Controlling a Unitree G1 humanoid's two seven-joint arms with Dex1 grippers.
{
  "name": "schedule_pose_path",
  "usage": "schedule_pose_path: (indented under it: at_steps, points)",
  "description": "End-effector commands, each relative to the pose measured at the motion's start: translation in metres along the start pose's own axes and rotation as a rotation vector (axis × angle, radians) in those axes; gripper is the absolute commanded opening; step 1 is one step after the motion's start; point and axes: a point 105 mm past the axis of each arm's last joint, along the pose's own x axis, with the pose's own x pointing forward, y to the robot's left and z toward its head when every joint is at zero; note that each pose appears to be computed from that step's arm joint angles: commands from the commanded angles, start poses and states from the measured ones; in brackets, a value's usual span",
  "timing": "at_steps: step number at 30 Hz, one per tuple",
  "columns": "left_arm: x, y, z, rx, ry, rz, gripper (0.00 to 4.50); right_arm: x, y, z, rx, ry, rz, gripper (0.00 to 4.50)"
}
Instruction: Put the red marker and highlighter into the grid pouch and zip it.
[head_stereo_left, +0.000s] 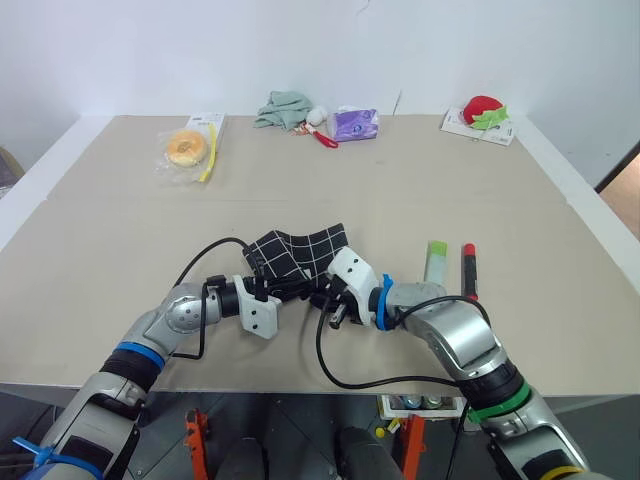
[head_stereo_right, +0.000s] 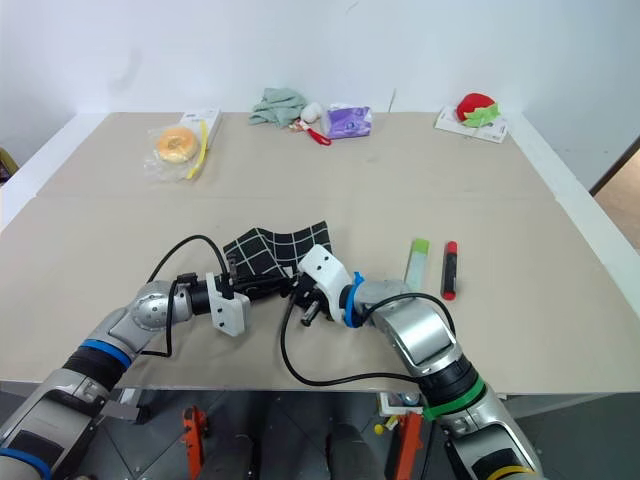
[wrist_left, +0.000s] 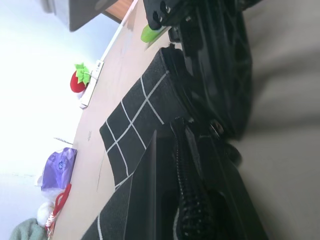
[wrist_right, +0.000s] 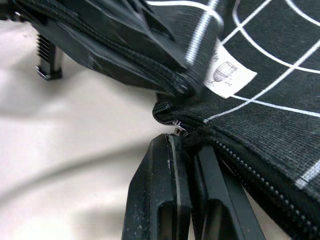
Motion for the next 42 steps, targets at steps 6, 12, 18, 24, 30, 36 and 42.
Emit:
schedule_pose_path:
  at_steps: [6, 12, 18, 24, 30, 36, 42]
  points:
    - [-0.012, -0.012, -0.007, -0.066, 0.036, -0.032, 0.00, -0.072, -0.018, 0.054, 0.068, -0.357, -0.020, 2.62]
    - [-0.014, 0.014, -0.007, -0.118, 0.016, 0.042, 0.00, -0.125, -0.082, 0.045, 0.167, -0.403, -0.412, 4.42]
    - [-0.011, 0.034, 0.003, -0.162, -0.044, 0.068, 0.00, -0.157, -0.131, -0.007, 0.230, -0.167, -0.833, 4.42]
    - [-0.005, 0.053, 0.016, -0.202, -0.116, 0.096, 0.00, -0.168, -0.138, -0.048, 0.351, -0.033, -0.959, 4.42]
    - [-0.003, 0.059, 0.023, -0.206, -0.138, 0.092, 0.00, -0.169, -0.133, -0.078, 0.438, 0.072, -0.978, 4.42]
    - [-0.002, 0.060, 0.024, -0.212, -0.142, 0.094, 0.00, -0.168, -0.129, -0.081, 0.442, 0.077, -0.933, 2.11]
    - [0.000, 0.056, 0.021, -0.224, -0.135, 0.088, 0.00, -0.174, -0.109, 0.005, -0.125, -0.108, -0.608, 0.52]
